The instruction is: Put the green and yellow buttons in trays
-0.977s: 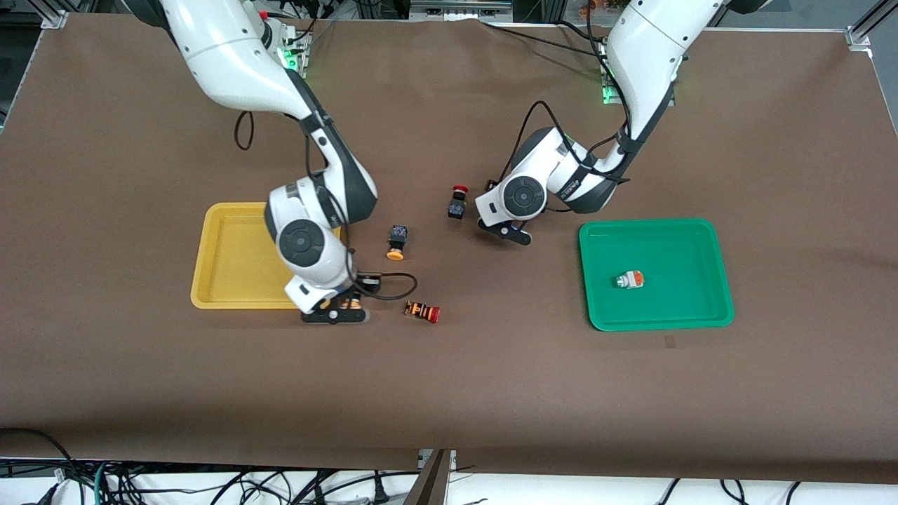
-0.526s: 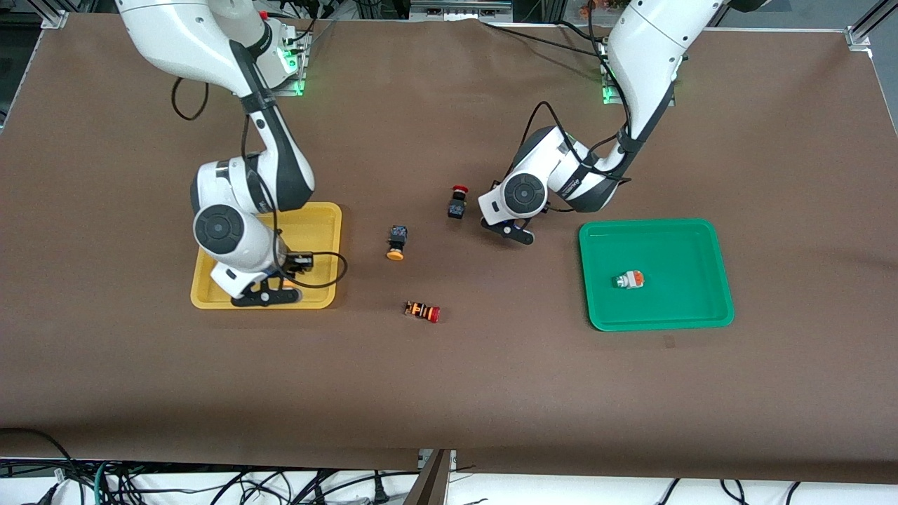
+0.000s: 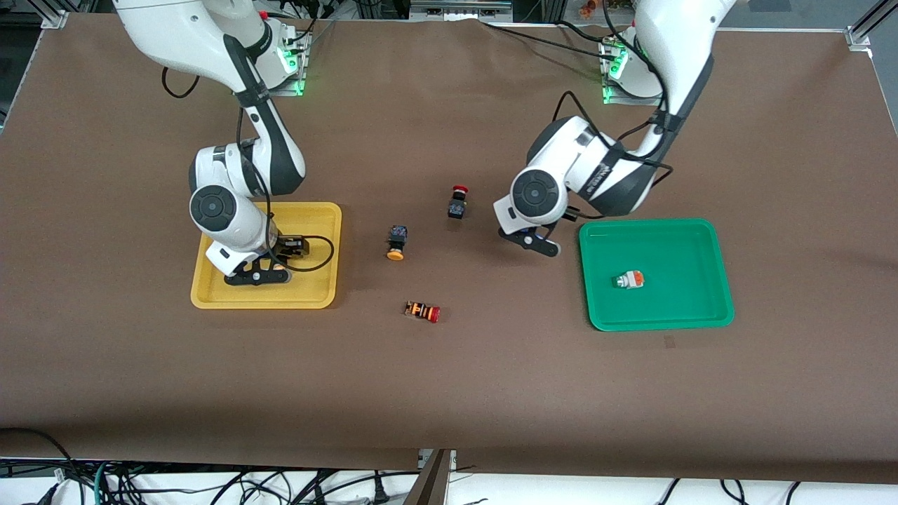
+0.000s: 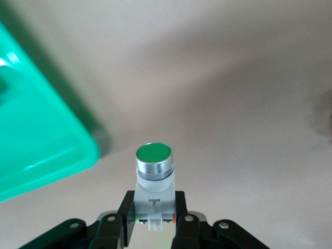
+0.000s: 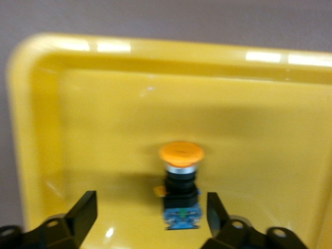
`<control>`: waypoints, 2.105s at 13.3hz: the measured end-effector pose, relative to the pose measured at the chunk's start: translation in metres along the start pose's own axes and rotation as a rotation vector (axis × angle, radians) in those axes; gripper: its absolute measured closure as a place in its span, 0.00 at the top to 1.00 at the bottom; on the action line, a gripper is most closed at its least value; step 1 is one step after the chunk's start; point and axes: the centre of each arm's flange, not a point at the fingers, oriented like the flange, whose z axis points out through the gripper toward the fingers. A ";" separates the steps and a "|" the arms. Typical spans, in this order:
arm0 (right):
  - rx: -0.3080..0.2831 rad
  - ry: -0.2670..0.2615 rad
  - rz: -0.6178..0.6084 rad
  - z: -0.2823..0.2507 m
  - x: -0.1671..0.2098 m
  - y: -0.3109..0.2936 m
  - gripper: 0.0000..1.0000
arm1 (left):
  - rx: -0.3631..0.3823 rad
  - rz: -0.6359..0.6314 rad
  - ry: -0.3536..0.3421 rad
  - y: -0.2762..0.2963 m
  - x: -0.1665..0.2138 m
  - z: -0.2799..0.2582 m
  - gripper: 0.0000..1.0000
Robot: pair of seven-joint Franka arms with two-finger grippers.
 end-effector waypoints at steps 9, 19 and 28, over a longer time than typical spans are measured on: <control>0.128 0.023 0.245 0.002 -0.023 -0.199 0.99 | 0.072 0.185 0.075 -0.280 0.036 0.072 0.34; 0.132 0.043 0.267 0.054 -0.044 -0.231 0.52 | -0.031 0.128 0.232 -0.292 0.011 -0.046 1.00; -0.032 -0.028 0.058 -0.011 0.005 -0.095 0.41 | -0.076 -0.143 0.306 -0.297 -0.113 -0.246 1.00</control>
